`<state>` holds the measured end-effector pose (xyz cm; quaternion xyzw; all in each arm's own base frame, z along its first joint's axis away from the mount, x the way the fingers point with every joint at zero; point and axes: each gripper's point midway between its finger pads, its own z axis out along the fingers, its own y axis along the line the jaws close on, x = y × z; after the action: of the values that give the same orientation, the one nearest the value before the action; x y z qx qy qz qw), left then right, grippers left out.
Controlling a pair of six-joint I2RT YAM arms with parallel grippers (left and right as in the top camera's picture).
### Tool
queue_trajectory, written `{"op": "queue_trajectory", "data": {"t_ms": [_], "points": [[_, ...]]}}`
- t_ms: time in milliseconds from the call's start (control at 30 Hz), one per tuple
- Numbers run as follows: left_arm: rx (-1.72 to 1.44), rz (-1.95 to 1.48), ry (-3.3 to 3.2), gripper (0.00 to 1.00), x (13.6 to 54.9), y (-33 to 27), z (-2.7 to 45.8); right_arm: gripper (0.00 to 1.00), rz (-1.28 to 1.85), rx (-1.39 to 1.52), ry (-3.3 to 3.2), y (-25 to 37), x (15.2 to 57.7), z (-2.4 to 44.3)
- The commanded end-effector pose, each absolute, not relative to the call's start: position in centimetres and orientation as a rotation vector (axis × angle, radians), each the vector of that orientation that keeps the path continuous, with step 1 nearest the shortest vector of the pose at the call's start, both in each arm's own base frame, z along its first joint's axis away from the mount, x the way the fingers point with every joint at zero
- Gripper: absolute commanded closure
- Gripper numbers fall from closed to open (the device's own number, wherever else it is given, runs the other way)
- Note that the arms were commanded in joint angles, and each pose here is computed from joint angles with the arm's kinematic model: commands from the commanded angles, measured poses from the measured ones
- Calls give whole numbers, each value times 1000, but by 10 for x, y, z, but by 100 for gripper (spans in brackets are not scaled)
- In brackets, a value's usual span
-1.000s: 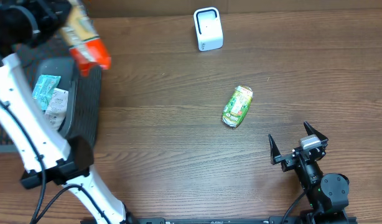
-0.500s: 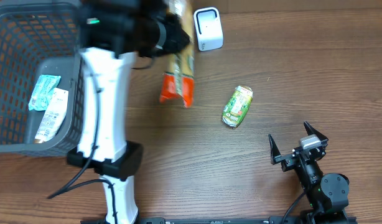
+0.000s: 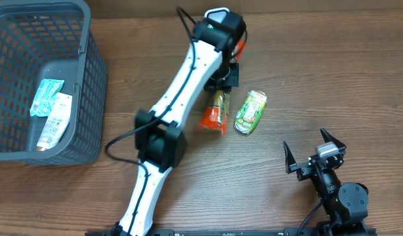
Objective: Scan the item barcode
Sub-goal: 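Lift the San Remo spaghetti pack and lay it beside the carton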
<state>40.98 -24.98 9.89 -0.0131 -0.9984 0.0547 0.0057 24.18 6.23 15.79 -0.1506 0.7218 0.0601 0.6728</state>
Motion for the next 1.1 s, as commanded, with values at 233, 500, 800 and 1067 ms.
{"op": "queue_trajectory", "data": {"t_ms": [233,500,800,1067], "points": [[13,413,-2879,96,394,-304,11,0,131,-337,1623,62,242,156],[1,598,-2774,96,385,-332,9,0,131,-337,1623,62,242,156],[-29,684,-2795,12,396,-329,50,0,131,-337,1624,62,242,156],[-55,868,-2945,0,428,-300,141,0,132,-337,1623,62,242,156]]}}
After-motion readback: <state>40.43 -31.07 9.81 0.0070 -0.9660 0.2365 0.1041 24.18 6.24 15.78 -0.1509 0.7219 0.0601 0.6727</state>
